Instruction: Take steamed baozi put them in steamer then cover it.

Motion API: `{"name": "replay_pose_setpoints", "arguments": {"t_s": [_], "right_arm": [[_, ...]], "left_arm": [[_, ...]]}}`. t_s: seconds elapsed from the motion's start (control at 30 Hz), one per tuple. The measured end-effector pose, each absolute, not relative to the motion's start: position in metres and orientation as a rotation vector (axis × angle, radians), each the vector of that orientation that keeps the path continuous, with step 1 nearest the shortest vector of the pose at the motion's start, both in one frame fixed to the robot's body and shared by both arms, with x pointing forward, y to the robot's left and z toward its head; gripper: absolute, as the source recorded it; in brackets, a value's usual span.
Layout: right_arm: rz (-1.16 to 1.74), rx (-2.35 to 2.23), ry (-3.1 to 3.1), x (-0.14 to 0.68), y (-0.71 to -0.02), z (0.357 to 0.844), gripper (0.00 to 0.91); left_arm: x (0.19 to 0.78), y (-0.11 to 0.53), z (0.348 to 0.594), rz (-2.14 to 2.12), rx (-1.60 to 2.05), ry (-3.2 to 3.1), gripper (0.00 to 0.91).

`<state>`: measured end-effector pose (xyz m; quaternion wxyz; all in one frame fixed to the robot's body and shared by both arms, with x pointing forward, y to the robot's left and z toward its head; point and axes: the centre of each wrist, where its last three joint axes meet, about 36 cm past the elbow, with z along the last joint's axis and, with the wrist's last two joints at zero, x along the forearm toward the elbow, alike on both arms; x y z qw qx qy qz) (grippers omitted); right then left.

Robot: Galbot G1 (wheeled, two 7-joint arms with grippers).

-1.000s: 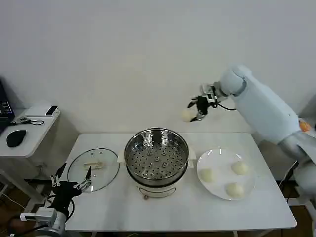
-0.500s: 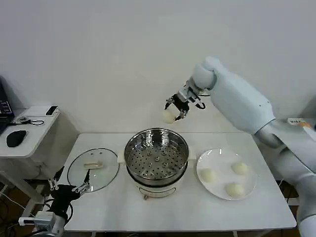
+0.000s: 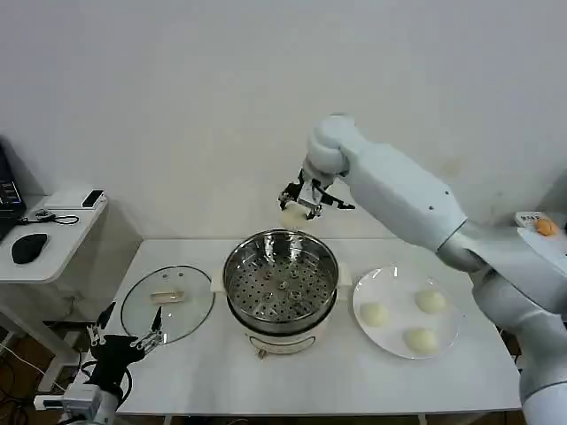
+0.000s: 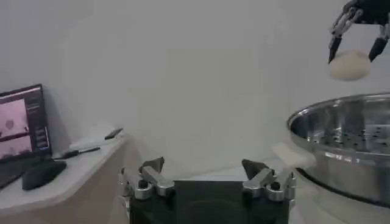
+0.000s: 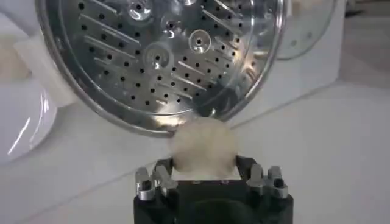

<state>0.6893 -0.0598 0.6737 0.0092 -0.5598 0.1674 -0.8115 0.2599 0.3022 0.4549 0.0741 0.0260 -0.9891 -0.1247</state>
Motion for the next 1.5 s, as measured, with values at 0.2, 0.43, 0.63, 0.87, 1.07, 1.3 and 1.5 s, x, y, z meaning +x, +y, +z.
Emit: {"name": "replay_pose_setpoints", "arguments": {"t_s": [0.2,0.43,0.63,0.87,1.07,1.3,1.5], "right_arm": [[-2.509,-1.777,0.497,0.686,-0.05,0.66,0.705],[-2.478,-1.823,0.481,0.685,-0.041,0.642,0.705],[-2.456,-1.866,0.488,0.687,-0.035,0.627,0.705],[-2.439,-1.894,0.501,0.69,-0.03,0.609,0.705],[-2.437,-1.905,0.531,0.696,-0.032,0.6,0.705],[-2.423,-1.916,0.559,0.699,-0.032,0.588,0.715],[-2.416,-1.912,0.587,0.7,-0.034,0.584,0.907]], "left_arm": [[0.261,0.303,0.455,-0.39,0.073,-2.968,0.907],[0.263,0.305,0.453,-0.396,0.067,-2.961,0.907],[0.264,0.306,0.45,-0.392,0.069,-2.954,0.907],[0.264,0.305,0.448,-0.387,0.076,-2.949,0.907],[0.265,0.306,0.447,-0.383,0.086,-2.95,0.907],[0.265,0.306,0.448,-0.381,0.09,-2.956,0.907],[0.267,0.307,0.446,-0.376,0.094,-2.954,0.907]]}}
